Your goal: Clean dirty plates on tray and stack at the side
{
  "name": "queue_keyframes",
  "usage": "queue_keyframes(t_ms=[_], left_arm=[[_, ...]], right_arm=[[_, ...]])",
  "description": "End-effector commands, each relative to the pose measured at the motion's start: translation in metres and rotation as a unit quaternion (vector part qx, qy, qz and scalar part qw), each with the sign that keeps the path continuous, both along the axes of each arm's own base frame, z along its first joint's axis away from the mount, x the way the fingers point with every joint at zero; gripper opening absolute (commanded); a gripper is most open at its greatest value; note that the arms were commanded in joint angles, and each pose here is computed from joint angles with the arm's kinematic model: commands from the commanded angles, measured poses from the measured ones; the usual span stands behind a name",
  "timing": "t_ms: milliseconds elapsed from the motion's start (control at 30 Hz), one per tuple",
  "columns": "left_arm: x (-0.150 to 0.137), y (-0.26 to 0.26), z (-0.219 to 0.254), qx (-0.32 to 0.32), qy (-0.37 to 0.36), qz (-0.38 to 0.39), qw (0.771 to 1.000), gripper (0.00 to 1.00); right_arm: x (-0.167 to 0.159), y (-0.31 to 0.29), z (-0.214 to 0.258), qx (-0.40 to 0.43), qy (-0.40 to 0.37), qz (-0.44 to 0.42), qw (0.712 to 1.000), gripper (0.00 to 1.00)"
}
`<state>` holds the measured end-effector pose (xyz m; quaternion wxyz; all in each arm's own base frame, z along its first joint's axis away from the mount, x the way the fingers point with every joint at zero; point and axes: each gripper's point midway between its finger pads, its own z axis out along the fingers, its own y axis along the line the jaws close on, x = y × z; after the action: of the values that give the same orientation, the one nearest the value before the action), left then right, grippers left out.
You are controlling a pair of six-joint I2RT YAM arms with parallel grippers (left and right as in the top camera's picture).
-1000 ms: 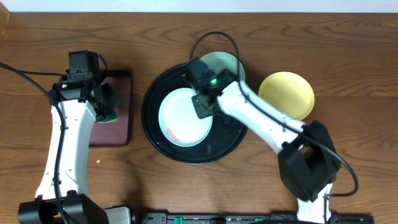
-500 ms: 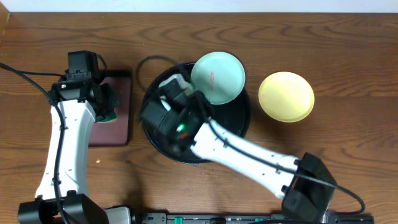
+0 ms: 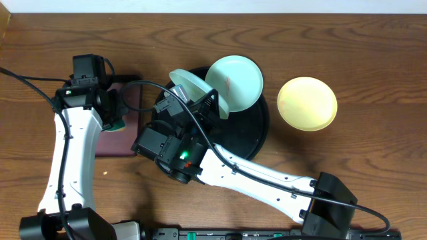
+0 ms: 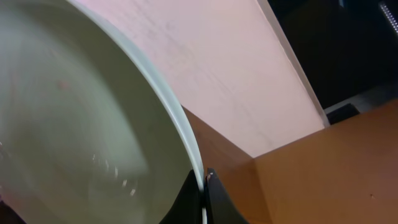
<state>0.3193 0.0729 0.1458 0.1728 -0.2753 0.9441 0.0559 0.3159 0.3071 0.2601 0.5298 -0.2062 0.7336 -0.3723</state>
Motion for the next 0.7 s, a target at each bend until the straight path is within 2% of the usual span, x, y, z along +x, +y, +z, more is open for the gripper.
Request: queue_keyframes(t_ms=[0,167,367,533,600,667], left_arm=[[0.003,0.001,0.001,0.001,0.000,-0.009,1.000,0.07],[0.003,0.000,0.001,0.000,0.000,-0.009,1.000,0.07],[0.003,0.000,0.001,0.000,0.000,-0.009,1.000,0.07],[0.003,0.000,0.001,0.000,0.000,-0.009,1.000,0.07],[0.003,0.000,0.001,0.000,0.000,-0.009,1.000,0.07],[0.003,0.000,0.001,0.000,0.000,-0.009,1.000,0.08]], right_arm=[[0.002,-0.003,0.008,0.031,0.017,0.006,0.999,0.01],[0.008,0.003,-0.050,0.090,0.185,0.043,0.978,0.01],[0.016,0.003,-0.085,0.183,0.310,0.059,0.931,0.01],[0.029,-0.006,-0.084,0.318,0.409,0.090,0.850,0.01],[0.041,-0.021,-0.073,0.381,0.435,0.103,0.810,0.01],[0.052,-0.038,-0.066,0.417,0.438,0.097,0.790,0.01]])
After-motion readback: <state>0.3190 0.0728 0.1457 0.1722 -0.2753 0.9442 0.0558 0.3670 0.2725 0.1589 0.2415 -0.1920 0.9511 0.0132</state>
